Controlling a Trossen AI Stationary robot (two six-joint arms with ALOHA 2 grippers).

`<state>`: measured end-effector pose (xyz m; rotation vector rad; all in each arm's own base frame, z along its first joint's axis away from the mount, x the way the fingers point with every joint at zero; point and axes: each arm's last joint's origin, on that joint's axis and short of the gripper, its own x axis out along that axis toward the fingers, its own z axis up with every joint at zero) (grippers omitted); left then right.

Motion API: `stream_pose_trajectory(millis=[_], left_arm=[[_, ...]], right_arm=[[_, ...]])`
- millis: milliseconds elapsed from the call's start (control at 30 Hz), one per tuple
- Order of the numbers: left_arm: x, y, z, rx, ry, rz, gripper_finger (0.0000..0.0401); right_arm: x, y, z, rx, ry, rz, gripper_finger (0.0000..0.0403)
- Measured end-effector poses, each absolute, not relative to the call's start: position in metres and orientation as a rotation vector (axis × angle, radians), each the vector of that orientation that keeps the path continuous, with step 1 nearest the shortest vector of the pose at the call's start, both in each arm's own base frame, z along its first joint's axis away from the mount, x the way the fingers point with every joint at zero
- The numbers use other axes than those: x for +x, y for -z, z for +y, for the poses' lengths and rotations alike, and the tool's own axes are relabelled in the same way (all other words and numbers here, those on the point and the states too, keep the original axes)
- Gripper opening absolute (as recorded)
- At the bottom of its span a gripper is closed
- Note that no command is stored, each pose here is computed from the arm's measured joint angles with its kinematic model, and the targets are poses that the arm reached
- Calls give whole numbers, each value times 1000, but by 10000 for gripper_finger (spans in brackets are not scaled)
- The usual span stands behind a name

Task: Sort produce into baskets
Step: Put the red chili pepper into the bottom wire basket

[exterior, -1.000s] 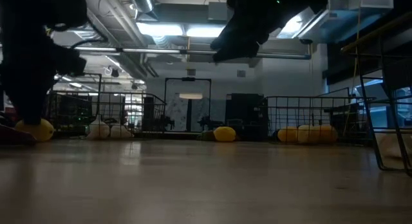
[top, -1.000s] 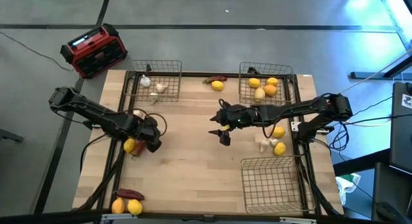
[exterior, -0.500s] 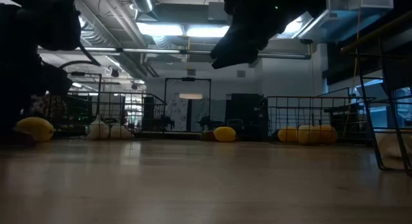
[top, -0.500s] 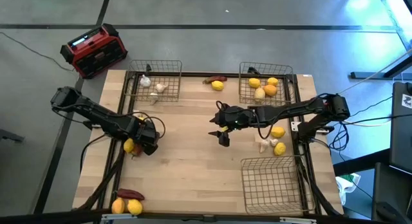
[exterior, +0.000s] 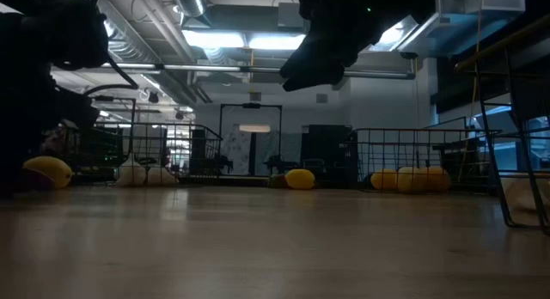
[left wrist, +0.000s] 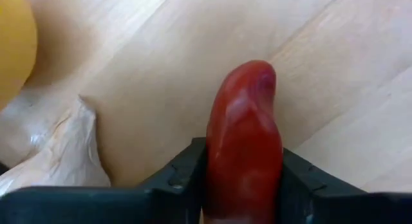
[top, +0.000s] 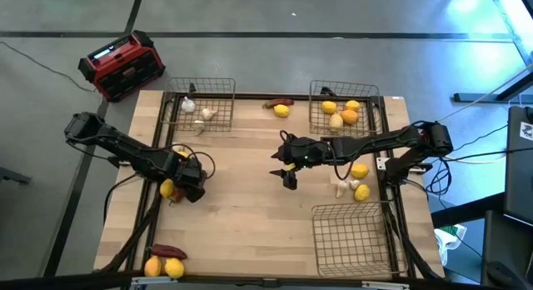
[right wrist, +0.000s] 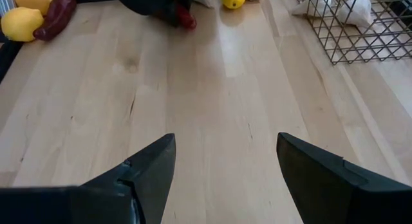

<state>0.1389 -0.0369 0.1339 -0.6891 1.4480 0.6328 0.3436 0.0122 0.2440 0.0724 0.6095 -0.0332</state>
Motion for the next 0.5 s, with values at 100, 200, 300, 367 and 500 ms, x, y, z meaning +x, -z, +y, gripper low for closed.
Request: stream_pose_trajectory(millis=[100, 200, 300, 367, 500], left_arm=[[140, -134, -37, -662, -598, 1451, 110], [142, -136, -37, -638, -578, 1446, 109], [150, -141, -39, -619, -545, 1380, 117], [155, -144, -39, -602, -523, 1336, 119], [169, -151, -41, -564, -459, 1204, 113]], right_arm=[[344, -244, 12, 72, 33, 610, 268], [344, -244, 12, 73, 32, 610, 268], [344, -244, 13, 77, 21, 611, 268], [344, -244, 13, 77, 18, 605, 268], [349, -247, 13, 80, 13, 544, 268]])
